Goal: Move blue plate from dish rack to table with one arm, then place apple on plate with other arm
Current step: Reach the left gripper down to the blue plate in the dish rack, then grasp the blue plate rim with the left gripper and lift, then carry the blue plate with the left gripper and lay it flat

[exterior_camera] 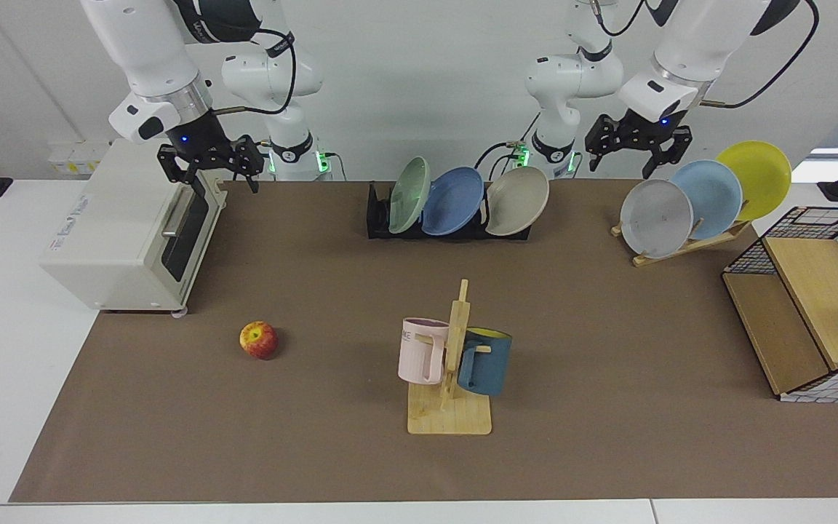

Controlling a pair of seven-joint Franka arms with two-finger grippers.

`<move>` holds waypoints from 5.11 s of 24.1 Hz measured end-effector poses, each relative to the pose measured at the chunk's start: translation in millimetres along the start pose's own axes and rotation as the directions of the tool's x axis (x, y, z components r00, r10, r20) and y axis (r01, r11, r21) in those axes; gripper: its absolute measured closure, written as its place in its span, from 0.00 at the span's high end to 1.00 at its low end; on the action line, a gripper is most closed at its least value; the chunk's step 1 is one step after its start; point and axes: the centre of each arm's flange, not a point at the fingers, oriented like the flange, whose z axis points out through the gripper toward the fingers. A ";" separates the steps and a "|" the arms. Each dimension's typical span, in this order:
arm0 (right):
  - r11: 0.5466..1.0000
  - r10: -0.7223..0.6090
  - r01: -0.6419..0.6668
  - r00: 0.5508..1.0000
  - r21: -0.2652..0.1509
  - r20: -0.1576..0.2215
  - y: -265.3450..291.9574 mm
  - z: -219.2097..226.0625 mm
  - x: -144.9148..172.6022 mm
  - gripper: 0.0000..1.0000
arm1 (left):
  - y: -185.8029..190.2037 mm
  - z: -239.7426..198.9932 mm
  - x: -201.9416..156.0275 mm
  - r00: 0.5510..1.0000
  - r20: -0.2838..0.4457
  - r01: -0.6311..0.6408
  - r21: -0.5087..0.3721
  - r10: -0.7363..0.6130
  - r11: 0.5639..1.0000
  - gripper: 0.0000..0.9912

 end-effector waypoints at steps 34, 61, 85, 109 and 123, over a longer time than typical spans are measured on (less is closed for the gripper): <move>1.000 0.000 0.000 1.000 0.000 0.000 0.0 0.0 0.0 1.00 | 189.8 271.4 -107.5 0.979 0.091 -0.161 -0.178 0.180 0.971 0.87; 1.000 0.000 0.000 1.000 0.000 0.000 0.0 0.0 0.0 1.00 | 130.2 168.4 -56.7 0.991 0.009 -0.132 -0.123 0.134 0.984 0.11; 1.000 0.000 0.000 1.000 0.000 0.000 0.0 0.0 0.0 1.00 | 0.6 279.0 60.3 0.982 -0.092 0.062 -0.665 -0.164 0.744 0.11; 1.000 0.000 0.000 1.000 0.000 0.000 0.0 0.0 0.0 1.00 | 81.8 322.0 59.3 0.981 -0.140 0.028 -0.594 -0.137 0.804 0.60; 0.998 -0.003 -0.002 0.996 -0.064 -0.085 22.9 1.3 15.5 1.00 | 87.3 261.9 53.1 0.990 -0.105 0.042 -0.413 -0.093 0.910 0.85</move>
